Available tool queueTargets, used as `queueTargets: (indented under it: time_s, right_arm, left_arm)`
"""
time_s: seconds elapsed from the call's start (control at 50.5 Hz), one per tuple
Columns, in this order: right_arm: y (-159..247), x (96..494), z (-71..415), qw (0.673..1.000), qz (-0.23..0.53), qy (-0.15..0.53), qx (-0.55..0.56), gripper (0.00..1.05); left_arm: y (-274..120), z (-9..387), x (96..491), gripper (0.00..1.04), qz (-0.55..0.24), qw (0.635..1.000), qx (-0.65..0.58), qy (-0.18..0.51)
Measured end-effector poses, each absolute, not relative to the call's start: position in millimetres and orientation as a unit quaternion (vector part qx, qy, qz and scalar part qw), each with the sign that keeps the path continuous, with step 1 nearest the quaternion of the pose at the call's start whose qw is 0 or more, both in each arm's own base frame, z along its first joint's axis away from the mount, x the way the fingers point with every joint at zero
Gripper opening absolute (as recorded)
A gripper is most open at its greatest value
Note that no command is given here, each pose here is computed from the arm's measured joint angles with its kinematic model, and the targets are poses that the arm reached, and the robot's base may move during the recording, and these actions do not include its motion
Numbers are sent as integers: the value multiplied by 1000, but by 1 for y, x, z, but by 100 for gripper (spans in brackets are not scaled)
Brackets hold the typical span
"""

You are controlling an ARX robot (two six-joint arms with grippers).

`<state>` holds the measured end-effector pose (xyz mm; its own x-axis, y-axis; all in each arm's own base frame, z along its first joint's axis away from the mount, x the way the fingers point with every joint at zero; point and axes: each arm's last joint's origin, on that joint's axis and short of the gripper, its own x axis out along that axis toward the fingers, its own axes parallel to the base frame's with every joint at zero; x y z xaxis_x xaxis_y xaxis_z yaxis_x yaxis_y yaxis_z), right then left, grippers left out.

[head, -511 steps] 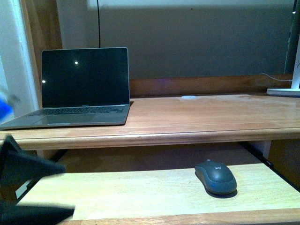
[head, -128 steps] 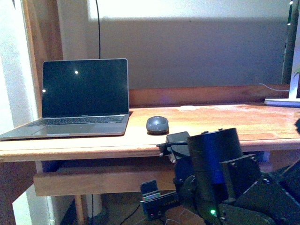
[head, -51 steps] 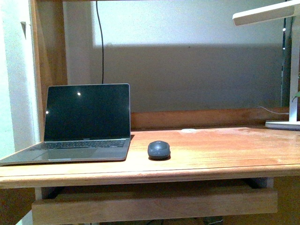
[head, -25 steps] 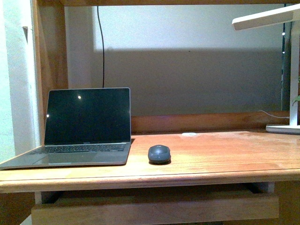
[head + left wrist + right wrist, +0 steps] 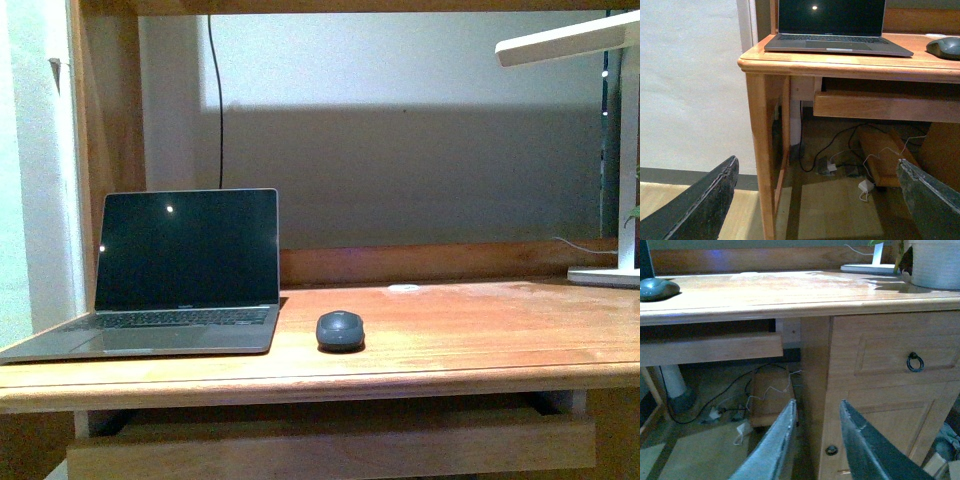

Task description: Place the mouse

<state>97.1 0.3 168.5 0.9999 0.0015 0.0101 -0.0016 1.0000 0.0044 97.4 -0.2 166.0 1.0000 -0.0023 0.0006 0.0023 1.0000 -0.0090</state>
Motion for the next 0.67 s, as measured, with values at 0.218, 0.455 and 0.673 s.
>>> queueTargets:
  time_s: [0.218, 0.455, 0.673]
  right_arm:
    - [0, 97, 168, 1000, 1, -5, 2, 67]
    - [0, 97, 168, 1000, 1, -5, 2, 99]
    - [0, 97, 168, 1000, 1, -5, 2, 97]
  left_arm:
    - [0, 166, 97, 97, -1, 1000, -4, 0]
    - [0, 166, 97, 97, -1, 1000, -4, 0]
    - [0, 166, 97, 97, -1, 1000, -4, 0]
